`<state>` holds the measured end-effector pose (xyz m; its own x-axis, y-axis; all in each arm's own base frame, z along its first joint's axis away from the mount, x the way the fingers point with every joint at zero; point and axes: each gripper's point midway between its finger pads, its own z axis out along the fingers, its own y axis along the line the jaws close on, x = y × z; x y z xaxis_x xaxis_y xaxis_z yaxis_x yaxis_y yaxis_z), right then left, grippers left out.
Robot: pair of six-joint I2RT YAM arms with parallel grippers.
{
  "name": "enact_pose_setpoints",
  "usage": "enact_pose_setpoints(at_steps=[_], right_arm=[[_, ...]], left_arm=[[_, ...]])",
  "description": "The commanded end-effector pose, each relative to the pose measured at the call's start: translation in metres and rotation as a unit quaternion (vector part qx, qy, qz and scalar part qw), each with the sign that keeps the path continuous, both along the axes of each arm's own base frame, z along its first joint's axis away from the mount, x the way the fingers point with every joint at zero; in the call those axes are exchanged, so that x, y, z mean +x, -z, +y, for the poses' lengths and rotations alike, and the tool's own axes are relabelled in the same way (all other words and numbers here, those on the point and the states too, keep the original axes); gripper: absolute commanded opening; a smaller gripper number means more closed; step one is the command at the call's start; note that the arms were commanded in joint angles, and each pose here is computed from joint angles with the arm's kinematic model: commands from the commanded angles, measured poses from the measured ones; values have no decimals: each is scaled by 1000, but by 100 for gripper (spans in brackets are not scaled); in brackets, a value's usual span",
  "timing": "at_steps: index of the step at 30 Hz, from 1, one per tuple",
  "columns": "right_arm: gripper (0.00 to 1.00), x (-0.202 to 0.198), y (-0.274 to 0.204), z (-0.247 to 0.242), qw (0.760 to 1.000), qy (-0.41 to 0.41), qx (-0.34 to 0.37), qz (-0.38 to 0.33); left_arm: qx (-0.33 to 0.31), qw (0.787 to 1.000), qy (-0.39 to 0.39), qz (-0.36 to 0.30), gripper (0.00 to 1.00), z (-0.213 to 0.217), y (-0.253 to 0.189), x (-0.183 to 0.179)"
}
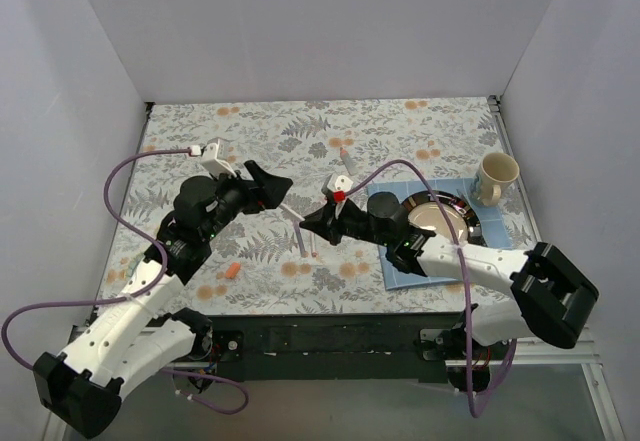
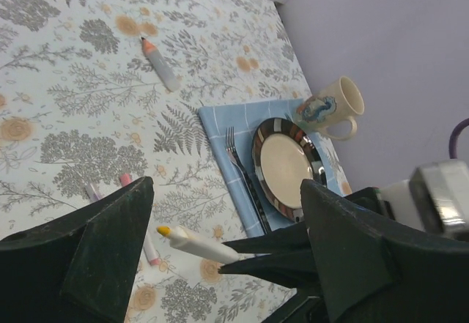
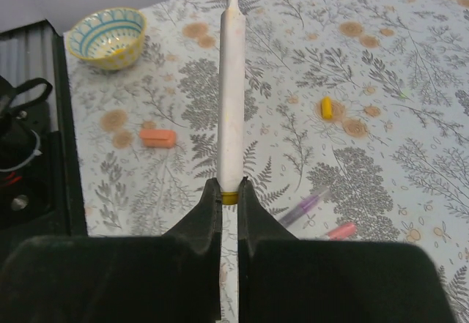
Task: Insert the pens into the pen caps
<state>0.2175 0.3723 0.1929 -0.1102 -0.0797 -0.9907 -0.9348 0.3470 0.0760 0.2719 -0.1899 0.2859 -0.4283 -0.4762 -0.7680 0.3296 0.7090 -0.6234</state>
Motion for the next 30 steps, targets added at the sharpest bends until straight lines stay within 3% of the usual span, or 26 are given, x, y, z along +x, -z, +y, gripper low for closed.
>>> enact_pose_setpoints(at_steps=[1, 8, 16, 25, 29, 30], right_arm=[[1, -7, -44, -5, 998, 18, 57, 6], [1, 0, -47, -12, 997, 53, 48, 24], [1, -8, -59, -4, 994, 55, 83, 50], [1, -9, -62, -1, 992, 78, 85, 52], [1, -11, -65, 0, 991, 76, 94, 55], [1, -12, -65, 1, 991, 74, 93, 56]], left_arm=[[-12, 998, 57, -6, 80, -19, -12, -5], [-13, 998, 66, -12, 82, -20, -10, -10], [-38, 994, 101, -27, 64, -32, -10, -15], [-12, 997, 74, 14, 69, -27, 12, -5], [-14, 997, 80, 17, 35, -29, 14, -6], [-17, 996, 83, 13, 21, -30, 11, -6]])
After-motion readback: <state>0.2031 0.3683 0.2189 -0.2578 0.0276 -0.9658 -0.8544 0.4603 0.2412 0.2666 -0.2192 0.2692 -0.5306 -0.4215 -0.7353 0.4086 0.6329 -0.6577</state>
